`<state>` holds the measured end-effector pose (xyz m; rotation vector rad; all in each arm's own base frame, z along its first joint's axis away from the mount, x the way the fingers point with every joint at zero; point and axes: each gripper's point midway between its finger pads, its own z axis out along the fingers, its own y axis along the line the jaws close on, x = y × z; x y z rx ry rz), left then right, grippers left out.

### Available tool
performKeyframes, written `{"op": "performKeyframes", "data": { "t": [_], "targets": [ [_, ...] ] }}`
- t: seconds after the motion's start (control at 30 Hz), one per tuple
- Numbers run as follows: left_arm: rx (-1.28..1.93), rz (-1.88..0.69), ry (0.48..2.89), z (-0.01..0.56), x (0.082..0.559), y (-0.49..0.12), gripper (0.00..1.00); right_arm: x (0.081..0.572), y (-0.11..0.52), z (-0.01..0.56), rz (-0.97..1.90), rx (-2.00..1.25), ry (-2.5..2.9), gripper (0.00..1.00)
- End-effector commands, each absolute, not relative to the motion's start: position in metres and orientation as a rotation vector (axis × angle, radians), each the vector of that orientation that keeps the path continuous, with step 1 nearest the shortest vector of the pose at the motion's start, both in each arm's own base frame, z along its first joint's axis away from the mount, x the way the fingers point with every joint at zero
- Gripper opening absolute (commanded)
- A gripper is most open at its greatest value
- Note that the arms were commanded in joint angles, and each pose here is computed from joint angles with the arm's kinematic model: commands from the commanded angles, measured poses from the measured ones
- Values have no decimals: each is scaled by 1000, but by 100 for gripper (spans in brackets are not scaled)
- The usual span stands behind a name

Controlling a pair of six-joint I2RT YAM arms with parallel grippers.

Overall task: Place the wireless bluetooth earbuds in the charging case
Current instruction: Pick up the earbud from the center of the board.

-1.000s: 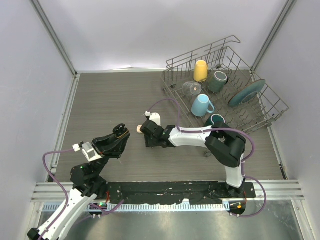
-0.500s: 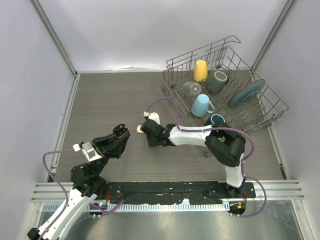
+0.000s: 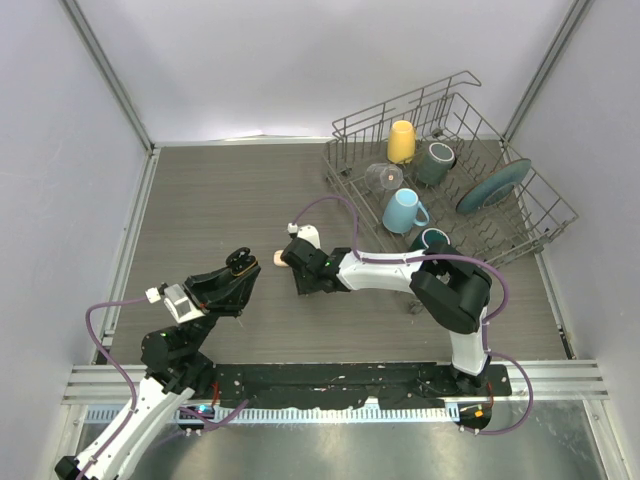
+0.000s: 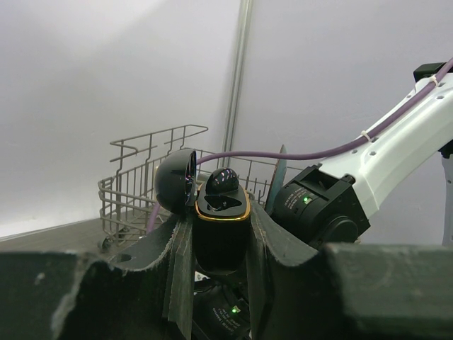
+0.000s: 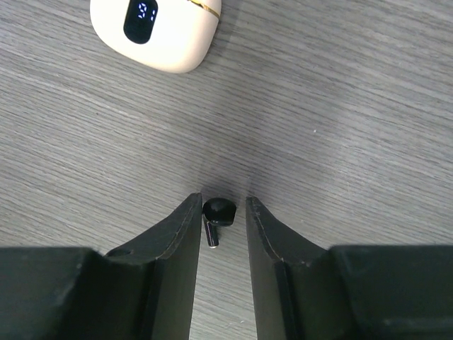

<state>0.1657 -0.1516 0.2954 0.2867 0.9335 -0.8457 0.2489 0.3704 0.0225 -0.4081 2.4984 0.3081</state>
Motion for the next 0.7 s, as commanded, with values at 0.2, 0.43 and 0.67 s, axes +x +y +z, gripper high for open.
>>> {"op": "performKeyframes", "data": {
  "t": [0.2, 0.43, 0.67],
  "targets": [
    [271, -836, 907, 291, 164, -147, 0, 239, 367, 15, 265, -438, 2561, 36],
    [272, -836, 909, 291, 165, -147, 0, 238, 368, 10, 249, -461, 2576, 34],
    [274, -835, 910, 291, 165, -148, 0, 241, 369, 10, 230, -505, 2561, 33]
  ]
}}
